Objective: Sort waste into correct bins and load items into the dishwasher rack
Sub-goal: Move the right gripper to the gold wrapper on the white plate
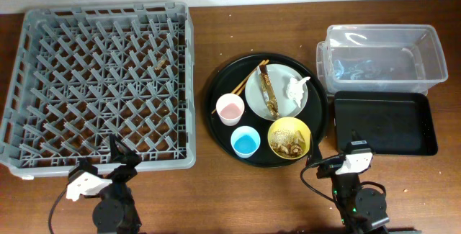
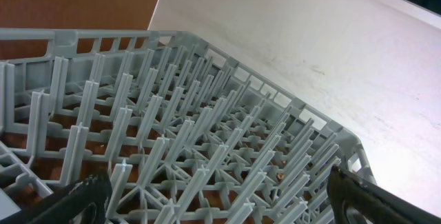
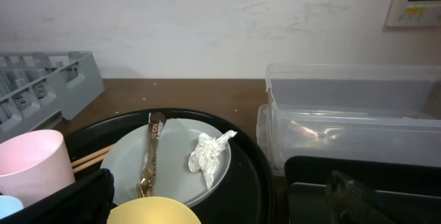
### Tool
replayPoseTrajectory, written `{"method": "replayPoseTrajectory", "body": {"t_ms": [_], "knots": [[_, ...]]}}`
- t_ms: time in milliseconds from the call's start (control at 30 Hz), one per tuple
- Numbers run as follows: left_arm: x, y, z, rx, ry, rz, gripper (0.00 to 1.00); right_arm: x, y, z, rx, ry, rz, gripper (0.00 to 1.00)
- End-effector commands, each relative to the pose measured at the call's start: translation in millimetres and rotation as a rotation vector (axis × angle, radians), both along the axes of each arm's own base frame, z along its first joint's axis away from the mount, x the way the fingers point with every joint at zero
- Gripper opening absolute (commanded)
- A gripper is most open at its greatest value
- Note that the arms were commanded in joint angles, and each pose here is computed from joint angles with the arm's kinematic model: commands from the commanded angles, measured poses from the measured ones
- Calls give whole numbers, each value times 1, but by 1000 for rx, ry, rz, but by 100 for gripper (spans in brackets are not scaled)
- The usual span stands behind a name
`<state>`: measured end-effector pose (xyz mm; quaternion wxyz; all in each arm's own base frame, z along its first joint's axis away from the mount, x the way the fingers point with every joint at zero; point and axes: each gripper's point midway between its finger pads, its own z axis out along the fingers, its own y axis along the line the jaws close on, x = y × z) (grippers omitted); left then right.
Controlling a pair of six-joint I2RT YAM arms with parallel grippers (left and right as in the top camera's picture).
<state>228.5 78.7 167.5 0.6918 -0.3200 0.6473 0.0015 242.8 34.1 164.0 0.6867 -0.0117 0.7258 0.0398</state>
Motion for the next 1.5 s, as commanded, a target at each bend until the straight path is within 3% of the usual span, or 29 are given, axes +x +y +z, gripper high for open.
{"method": "replayPoseTrajectory", "body": {"t_ms": [0, 467, 633, 800, 1033, 1233, 1300, 1367, 1467], "knots": [[1, -4, -2, -1, -2, -17, 99, 0, -2, -4, -161, -2, 2, 98], [2, -4, -1, -2, -7, -18, 99, 0, -1, -4, -159, -3, 6, 98], [2, -5, 23, 1, -113, -26, 99, 0, 1, -4, -143, -1, 17, 98], [10, -30, 33, 7, -148, -182, 99, 0, 5, 5, -129, -40, 36, 98], [14, -42, 28, 6, -129, -252, 99, -1, 16, 16, -115, -86, 97, 98], [13, -66, 63, 46, -254, -394, 99, -9, 30, 51, 62, -83, 187, 98], [15, -88, 72, 111, -225, -514, 99, -10, 30, 76, 56, -56, 187, 98], [19, -90, 82, 118, -181, -531, 99, -8, 35, 97, 43, 20, 209, 99], [35, -96, 111, 85, -70, -568, 99, 9, 44, 112, 2, 265, 223, 98]]}}
